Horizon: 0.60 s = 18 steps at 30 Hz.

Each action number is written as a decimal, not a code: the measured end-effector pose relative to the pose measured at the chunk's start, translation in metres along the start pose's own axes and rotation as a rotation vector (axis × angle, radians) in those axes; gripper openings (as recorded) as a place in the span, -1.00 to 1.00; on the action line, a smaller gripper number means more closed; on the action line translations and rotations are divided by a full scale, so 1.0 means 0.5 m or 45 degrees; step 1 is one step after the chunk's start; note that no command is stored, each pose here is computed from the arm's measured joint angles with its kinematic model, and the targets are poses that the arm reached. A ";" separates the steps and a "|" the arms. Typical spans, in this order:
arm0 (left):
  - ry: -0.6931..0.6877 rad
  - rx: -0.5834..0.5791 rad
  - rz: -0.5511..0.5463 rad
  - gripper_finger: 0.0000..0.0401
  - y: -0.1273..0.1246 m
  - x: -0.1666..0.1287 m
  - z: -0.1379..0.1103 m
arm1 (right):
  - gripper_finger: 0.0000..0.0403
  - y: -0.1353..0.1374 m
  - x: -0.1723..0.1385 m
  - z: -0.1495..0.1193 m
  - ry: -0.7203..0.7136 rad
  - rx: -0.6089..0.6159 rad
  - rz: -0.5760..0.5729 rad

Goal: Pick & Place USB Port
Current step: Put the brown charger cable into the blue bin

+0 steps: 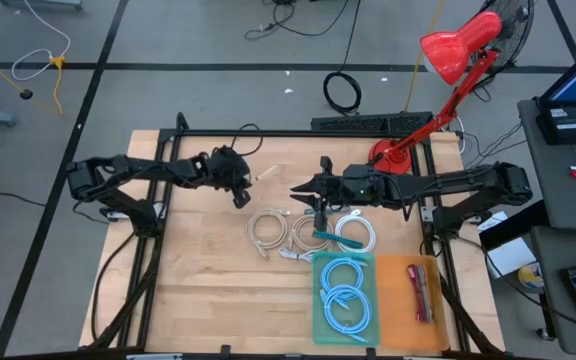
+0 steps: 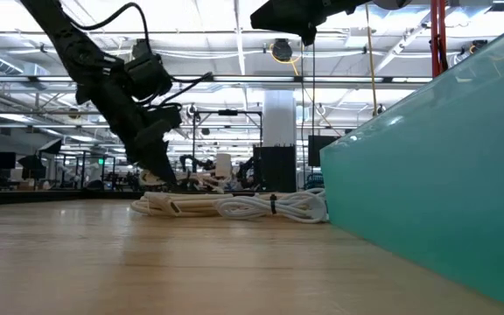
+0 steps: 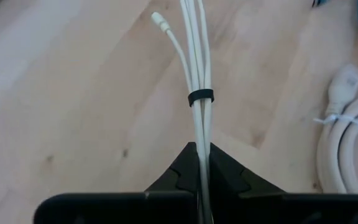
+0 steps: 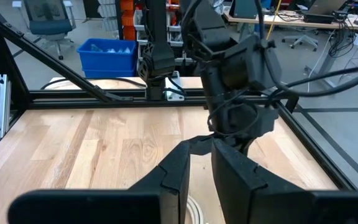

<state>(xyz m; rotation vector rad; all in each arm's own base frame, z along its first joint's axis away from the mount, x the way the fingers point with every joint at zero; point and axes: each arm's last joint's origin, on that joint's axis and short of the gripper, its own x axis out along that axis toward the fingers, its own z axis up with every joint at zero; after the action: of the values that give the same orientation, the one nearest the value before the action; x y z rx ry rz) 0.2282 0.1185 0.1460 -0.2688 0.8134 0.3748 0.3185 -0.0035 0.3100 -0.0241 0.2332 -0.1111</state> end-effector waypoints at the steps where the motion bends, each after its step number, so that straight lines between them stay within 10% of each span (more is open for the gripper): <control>1: -0.001 0.000 0.000 -0.95 0.000 0.001 -0.004 | -0.72 0.000 0.000 0.000 0.000 0.000 0.000; 18: 0.069 0.046 -0.083 -0.93 -0.007 0.009 -0.045 | -0.72 0.000 0.000 0.000 0.000 0.001 0.000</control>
<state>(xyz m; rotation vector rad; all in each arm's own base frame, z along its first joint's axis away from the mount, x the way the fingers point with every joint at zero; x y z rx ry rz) 0.2175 0.1081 0.1280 -0.2721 0.8619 0.2925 0.3185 -0.0035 0.3100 -0.0237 0.2328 -0.1112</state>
